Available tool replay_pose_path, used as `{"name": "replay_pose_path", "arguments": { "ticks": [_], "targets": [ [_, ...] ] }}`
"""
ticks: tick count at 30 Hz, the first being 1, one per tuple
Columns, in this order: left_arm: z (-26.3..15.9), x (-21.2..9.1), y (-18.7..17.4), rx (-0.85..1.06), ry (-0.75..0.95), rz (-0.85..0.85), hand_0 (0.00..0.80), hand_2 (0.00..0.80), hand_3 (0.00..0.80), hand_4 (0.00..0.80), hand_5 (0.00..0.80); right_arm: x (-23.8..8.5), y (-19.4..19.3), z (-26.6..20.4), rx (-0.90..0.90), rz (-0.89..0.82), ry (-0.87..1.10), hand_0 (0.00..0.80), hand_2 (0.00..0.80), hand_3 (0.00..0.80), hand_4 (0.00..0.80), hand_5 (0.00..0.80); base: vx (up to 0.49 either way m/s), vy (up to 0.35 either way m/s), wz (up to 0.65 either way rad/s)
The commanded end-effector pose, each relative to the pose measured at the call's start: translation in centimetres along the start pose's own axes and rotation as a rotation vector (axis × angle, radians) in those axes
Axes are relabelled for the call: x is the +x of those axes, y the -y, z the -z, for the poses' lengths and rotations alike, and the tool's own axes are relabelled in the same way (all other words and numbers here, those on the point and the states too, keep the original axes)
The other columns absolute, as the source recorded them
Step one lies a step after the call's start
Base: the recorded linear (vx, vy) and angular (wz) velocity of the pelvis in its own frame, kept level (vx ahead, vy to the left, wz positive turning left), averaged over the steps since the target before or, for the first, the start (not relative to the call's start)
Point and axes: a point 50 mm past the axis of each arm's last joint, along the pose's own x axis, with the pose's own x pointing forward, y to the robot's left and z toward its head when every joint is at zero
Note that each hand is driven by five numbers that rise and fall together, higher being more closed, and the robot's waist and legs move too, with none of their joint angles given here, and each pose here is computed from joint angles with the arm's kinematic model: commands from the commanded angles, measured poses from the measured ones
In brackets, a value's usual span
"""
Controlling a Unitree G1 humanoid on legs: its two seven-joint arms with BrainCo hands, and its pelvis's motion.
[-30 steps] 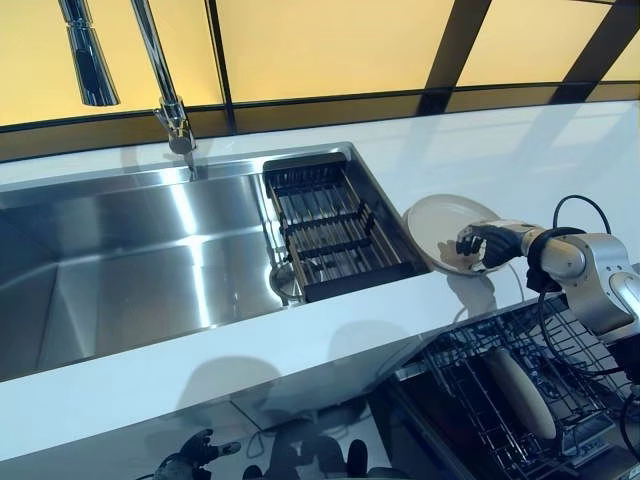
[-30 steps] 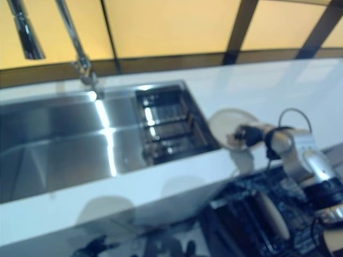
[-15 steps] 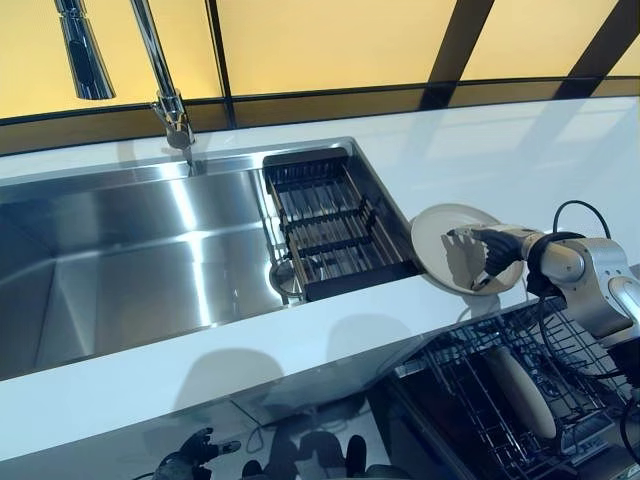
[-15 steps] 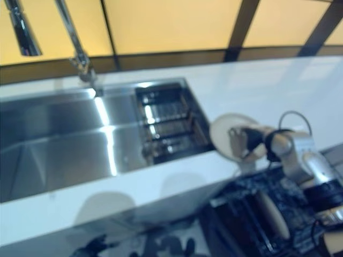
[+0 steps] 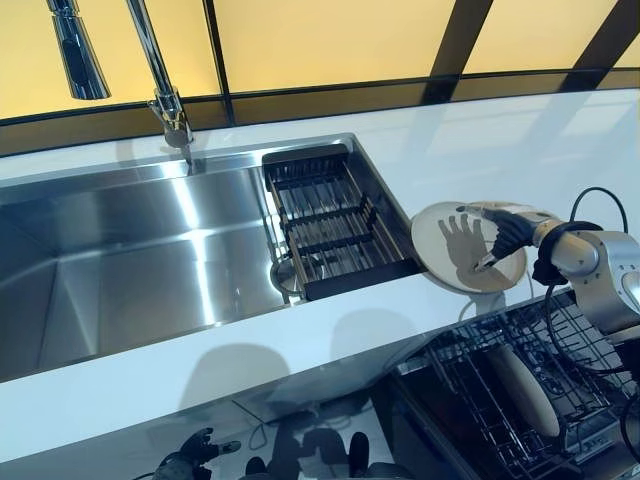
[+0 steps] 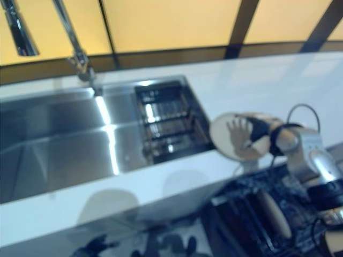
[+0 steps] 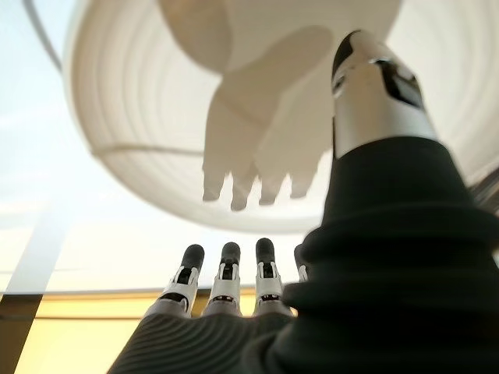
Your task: Take plates into dishwasher
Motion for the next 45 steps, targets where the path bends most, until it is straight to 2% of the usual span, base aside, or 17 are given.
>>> {"name": "replay_pose_path", "arguments": {
  "ticks": [1, 13, 31, 45],
  "targets": [
    [-1.0, 0.3, -0.8, 0.056, 0.035, -0.024, 0.000, 0.000, 0.000, 0.000, 0.000, -1.1, 2.6, -0.2, -0.018, 0.116, 0.006, 0.000, 0.000, 0.000, 0.000, 0.000, 0.000, 0.000, 0.00],
    [-0.4, 0.2, -1.0, 0.041, 0.023, -0.035, 0.000, 0.000, 0.000, 0.000, 0.000, -2.2, 3.2, 0.0, 0.026, 0.095, 0.018, 0.000, 0.000, 0.000, 0.000, 0.000, 0.000, 0.000, 0.00],
    [0.4, 0.1, -1.3, 0.003, 0.008, -0.054, 0.000, 0.000, 0.000, 0.000, 0.000, -4.3, 0.4, -0.3, 0.085, -0.038, 0.072, 0.000, 0.000, 0.000, 0.000, 0.000, 0.000, 0.000, 0.00],
    [0.5, 0.1, -1.3, -0.001, 0.005, -0.056, 0.000, 0.000, 0.000, 0.000, 0.000, -4.2, -1.7, -0.5, 0.108, -0.106, 0.096, 0.000, 0.000, 0.000, 0.000, 0.000, 0.000, 0.000, 0.00]
  ]
}}
